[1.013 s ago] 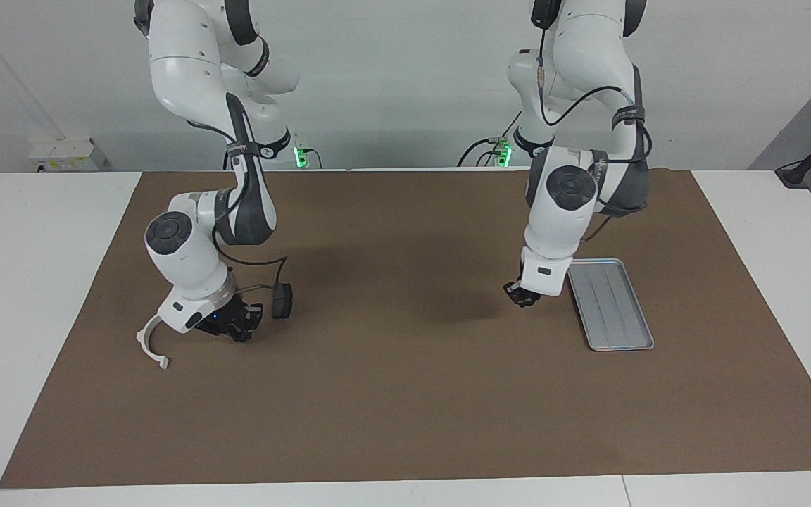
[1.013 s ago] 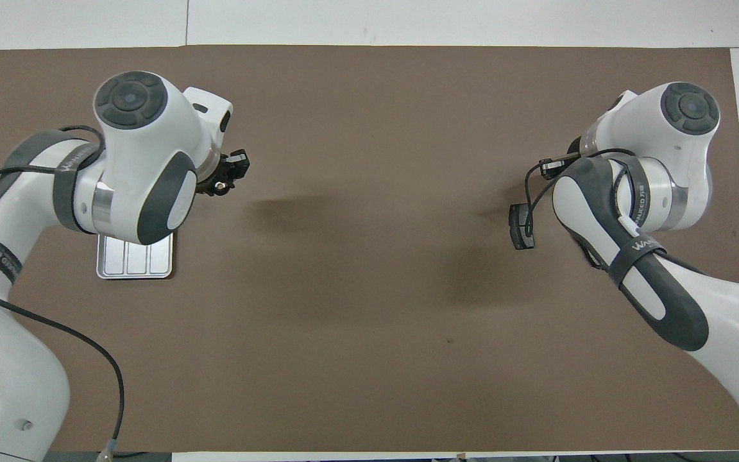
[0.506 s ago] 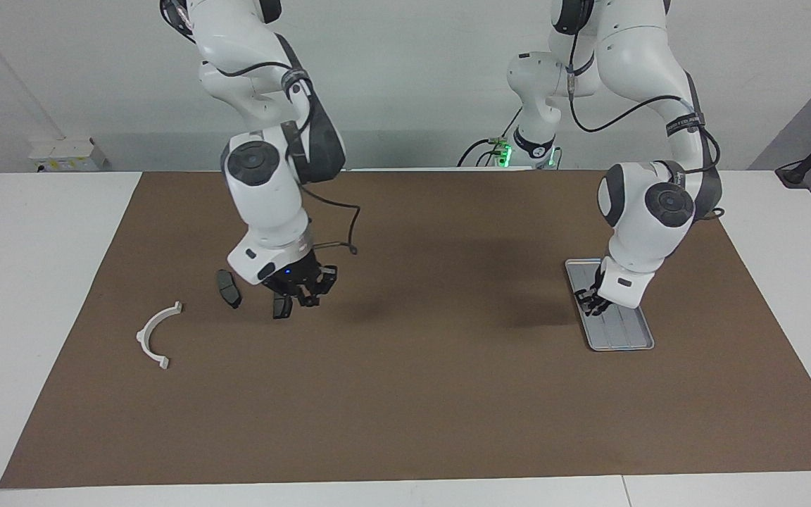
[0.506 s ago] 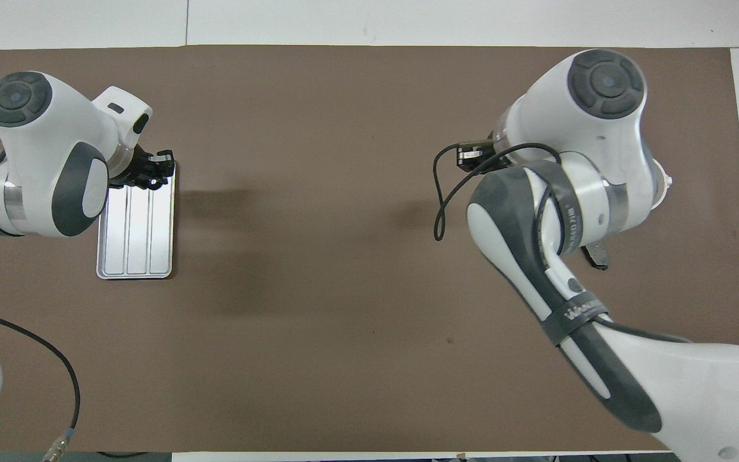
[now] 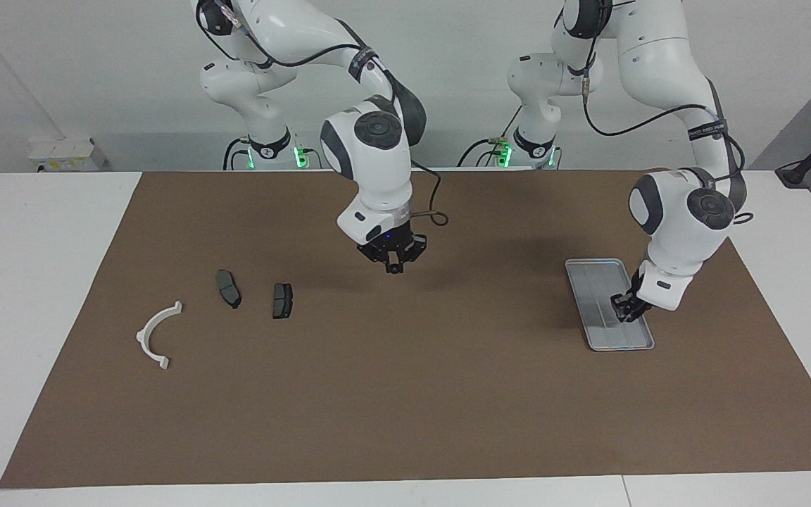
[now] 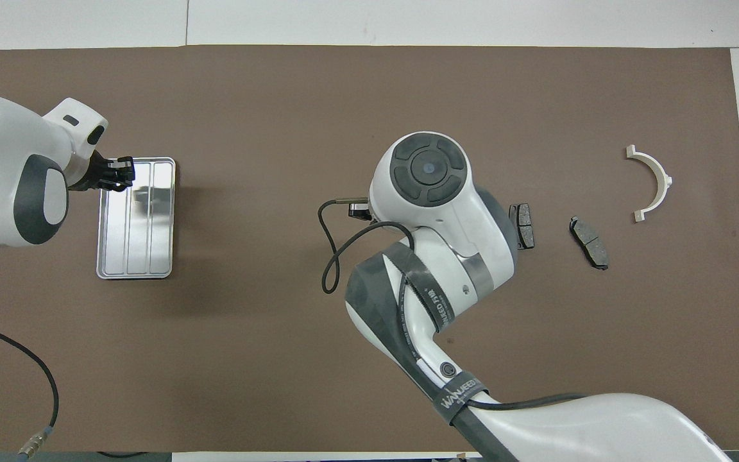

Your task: Pick bearing gear from pile to tray

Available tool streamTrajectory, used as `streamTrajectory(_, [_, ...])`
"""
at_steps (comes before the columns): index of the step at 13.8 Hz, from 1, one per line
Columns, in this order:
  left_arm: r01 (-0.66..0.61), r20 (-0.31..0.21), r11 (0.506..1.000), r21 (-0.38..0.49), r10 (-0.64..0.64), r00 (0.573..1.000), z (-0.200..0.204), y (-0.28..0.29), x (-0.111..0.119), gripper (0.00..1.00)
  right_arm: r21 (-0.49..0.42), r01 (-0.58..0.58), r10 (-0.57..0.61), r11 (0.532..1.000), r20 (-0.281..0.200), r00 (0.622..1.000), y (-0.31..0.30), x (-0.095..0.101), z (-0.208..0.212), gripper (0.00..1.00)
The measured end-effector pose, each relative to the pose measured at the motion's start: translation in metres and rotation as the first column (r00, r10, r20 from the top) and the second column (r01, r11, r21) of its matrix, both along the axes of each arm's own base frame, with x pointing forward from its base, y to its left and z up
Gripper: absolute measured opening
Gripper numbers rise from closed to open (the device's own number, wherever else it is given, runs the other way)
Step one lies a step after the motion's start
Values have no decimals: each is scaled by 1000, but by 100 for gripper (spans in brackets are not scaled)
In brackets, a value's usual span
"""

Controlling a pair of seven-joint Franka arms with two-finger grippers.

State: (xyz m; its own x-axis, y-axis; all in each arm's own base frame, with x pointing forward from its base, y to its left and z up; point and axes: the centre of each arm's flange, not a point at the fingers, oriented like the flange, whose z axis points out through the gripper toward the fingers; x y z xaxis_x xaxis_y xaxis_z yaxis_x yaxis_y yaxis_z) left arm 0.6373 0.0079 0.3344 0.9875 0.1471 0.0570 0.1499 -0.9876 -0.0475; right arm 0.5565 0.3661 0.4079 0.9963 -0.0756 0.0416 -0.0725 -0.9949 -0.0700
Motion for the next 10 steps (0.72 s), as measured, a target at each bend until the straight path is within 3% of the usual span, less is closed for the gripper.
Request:
streamTrajectory(4, [4, -17, 1000, -2, -4, 1000, -27, 4, -10, 36, 7, -14, 14, 1000, 5, 1000, 32, -15, -56, 24])
streamTrajectory(10, [-12, -14, 1000, -21, 11, 1000, -35, 3, -13, 36, 17, -9, 8, 1000, 21, 1000, 35, -12, -98, 24])
